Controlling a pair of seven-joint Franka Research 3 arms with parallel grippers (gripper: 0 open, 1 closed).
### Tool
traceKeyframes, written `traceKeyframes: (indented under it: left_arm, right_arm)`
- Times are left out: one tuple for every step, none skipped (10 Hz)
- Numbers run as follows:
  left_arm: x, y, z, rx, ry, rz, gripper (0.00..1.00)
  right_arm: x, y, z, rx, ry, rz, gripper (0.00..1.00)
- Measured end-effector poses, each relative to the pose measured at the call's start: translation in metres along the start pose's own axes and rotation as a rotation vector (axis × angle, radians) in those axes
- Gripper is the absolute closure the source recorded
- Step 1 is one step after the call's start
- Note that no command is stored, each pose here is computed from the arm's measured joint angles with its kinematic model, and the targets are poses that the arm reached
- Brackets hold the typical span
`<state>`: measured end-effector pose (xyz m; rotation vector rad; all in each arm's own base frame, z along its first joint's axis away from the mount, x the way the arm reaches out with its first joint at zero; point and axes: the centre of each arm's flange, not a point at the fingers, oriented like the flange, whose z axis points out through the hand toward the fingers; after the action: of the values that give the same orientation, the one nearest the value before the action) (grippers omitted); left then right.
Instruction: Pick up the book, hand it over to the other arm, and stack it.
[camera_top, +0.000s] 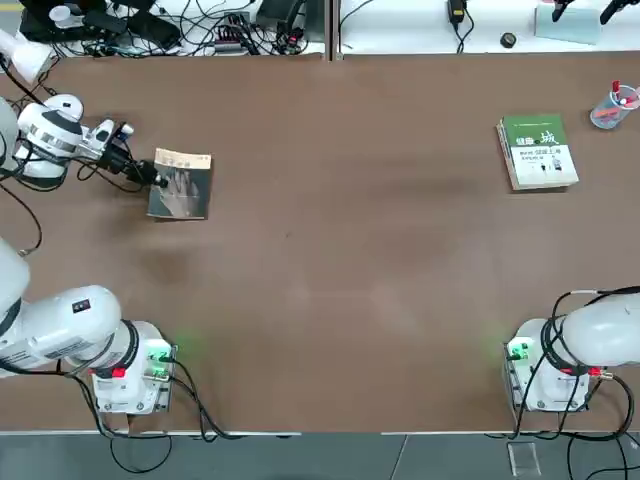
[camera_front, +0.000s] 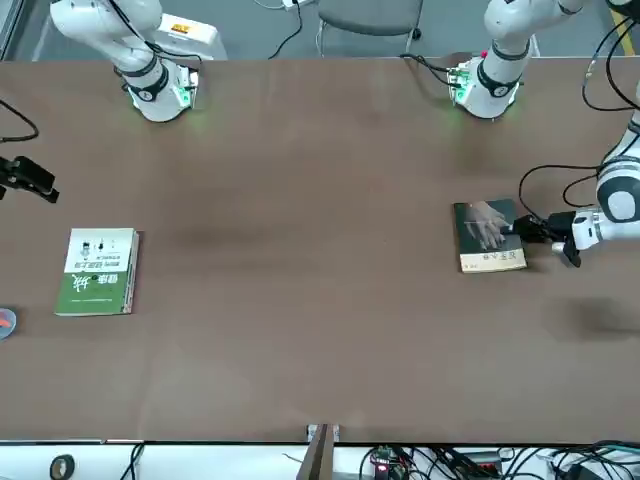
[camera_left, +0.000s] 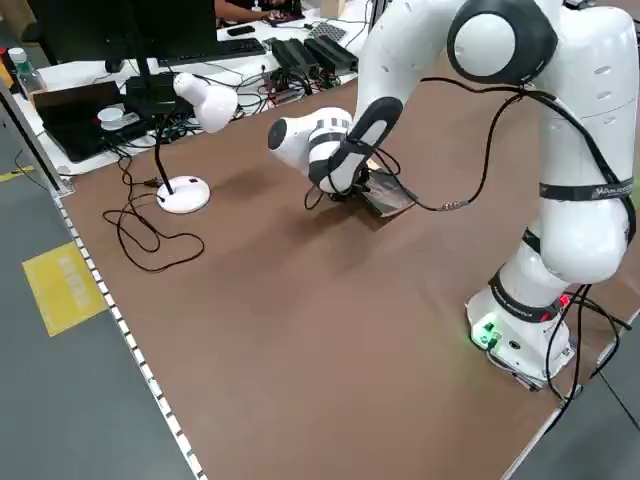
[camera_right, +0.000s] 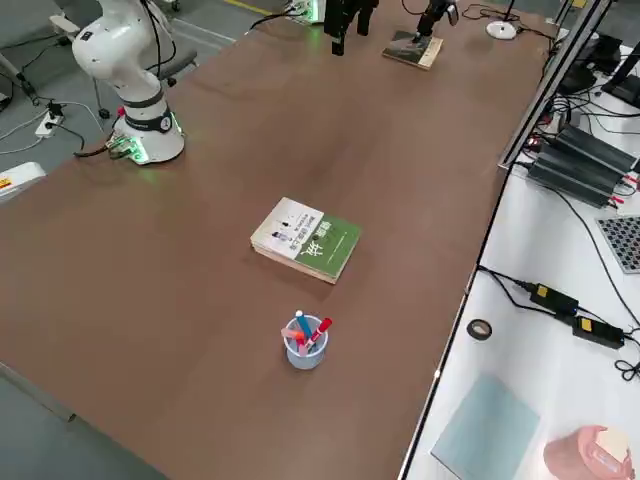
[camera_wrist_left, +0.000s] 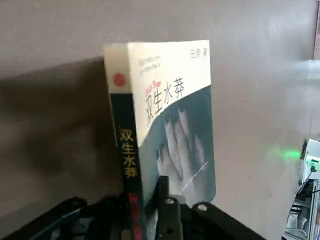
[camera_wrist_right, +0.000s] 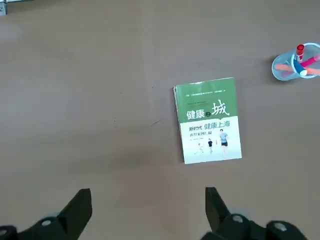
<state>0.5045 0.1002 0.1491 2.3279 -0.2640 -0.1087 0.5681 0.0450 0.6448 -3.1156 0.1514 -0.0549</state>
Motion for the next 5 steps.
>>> traceKeyframes:
  left_arm:
    - [-0.0002, -0.0002, -0.0001, -0.001, 0.000, -0.001, 0.82]
    - [-0.0002, -0.0002, -0.0002, -0.001, 0.000, -0.001, 0.82]
    - [-0.0004, -0.0001, -0.0002, -0.003, -0.001, -0.001, 0.82]
    - [-0.0004, 0.0000, -0.0004, -0.005, -0.001, -0.001, 0.82]
    - [-0.0002, 0.0002, -0.0007, -0.007, -0.002, 0.000, 0.82]
  right_arm:
    - [0.0001, 0.0000, 0.0000, 0.000, 0.000, 0.000, 0.00]
    - [0.0001, 0.0000, 0.0000, 0.000, 0.001, 0.000, 0.00]
    - [0.0001, 0.0001, 0.0000, 0.000, 0.001, 0.000, 0.00]
    - [0.0002, 0.0001, 0.0000, 0.000, 0.001, 0.000, 0.00]
    - [0.0002, 0.0001, 0.0001, 0.000, 0.001, 0.000, 0.00]
